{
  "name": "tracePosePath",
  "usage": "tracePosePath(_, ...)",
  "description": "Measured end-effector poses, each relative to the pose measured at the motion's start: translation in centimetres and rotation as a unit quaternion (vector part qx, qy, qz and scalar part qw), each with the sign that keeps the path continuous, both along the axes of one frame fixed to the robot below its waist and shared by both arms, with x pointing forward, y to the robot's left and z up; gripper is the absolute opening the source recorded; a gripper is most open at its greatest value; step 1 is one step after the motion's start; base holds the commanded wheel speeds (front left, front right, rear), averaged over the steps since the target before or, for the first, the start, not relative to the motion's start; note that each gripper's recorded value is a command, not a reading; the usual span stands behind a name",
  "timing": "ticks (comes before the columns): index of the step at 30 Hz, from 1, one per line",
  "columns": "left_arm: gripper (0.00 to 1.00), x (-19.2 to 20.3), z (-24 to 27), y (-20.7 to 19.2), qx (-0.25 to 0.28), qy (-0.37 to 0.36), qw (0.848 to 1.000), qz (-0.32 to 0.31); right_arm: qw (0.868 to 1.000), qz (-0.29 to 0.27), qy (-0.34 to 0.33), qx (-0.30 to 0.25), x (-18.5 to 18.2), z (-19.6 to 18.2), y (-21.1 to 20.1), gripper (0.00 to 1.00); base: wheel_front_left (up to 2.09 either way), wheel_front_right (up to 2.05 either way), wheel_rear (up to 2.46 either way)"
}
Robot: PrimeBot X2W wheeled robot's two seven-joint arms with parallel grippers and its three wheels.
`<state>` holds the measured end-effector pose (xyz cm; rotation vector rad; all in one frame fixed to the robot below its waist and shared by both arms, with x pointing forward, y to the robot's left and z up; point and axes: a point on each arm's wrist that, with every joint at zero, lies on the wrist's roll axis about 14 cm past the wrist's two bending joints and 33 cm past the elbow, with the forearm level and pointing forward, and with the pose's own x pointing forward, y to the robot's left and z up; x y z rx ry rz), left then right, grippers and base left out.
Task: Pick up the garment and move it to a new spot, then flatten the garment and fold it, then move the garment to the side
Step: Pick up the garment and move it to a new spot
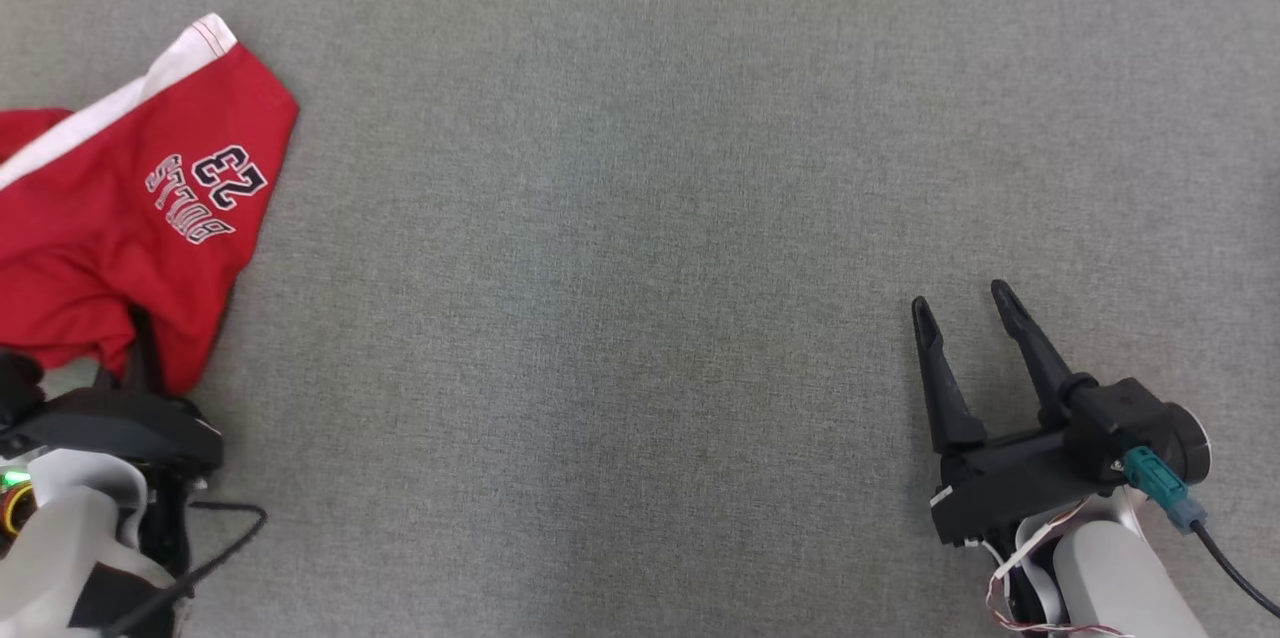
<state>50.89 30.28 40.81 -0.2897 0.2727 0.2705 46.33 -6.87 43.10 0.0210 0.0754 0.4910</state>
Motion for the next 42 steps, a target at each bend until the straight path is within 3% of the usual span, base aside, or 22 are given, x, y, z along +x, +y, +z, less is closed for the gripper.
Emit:
tracePosePath(10, 0.00, 0.7, 3.9, -7.8, 0.008, -0.070, 0.991, -0.110, 1.000, -0.008, -0.006, 0.019, -1.1, 1.7, 0.4, 1.00, 0.00, 0.00, 0.00)
tracePosePath(19, 0.00, 1.4, 7.6, -18.8, 0.002, -0.139, 0.960, -0.244, 0.999, -0.032, -0.011, 0.030, -1.9, 2.8, -0.7, 1.00, 0.00, 0.00, 0.00)
tracePosePath(25, 0.00, 0.3, 9.4, -26.9, -0.009, -0.169, 0.923, -0.345, 0.997, -0.069, -0.014, 0.034, -2.6, 3.4, -2.9, 1.00, 0.00, 0.00, 0.00)
tracePosePath(32, 0.00, -4.5, 11.4, -37.0, -0.019, -0.203, 0.848, -0.489, 0.992, -0.122, -0.012, 0.031, -4.3, 3.8, -6.3, 1.00, 0.00, 0.00, 0.00)
tracePosePath(37, 0.00, -9.3, 10.7, -41.3, -0.027, -0.192, 0.799, -0.570, 0.988, -0.148, -0.018, 0.030, -5.4, 4.4, -8.0, 1.00, 0.00, 0.00, 0.00)
tracePosePath(39, 0.00, -10.1, 9.5, -41.1, -0.020, -0.176, 0.795, -0.581, 0.987, -0.154, -0.025, 0.031, -5.6, 4.9, -8.3, 1.00, 0.00, 0.00, 0.00)
tracePosePath(42, 0.00, -10.0, 8.0, -39.6, -0.007, -0.152, 0.806, -0.572, 0.986, -0.160, -0.027, 0.033, -6.2, 5.1, -8.6, 1.00, 0.00, 0.00, 0.00)
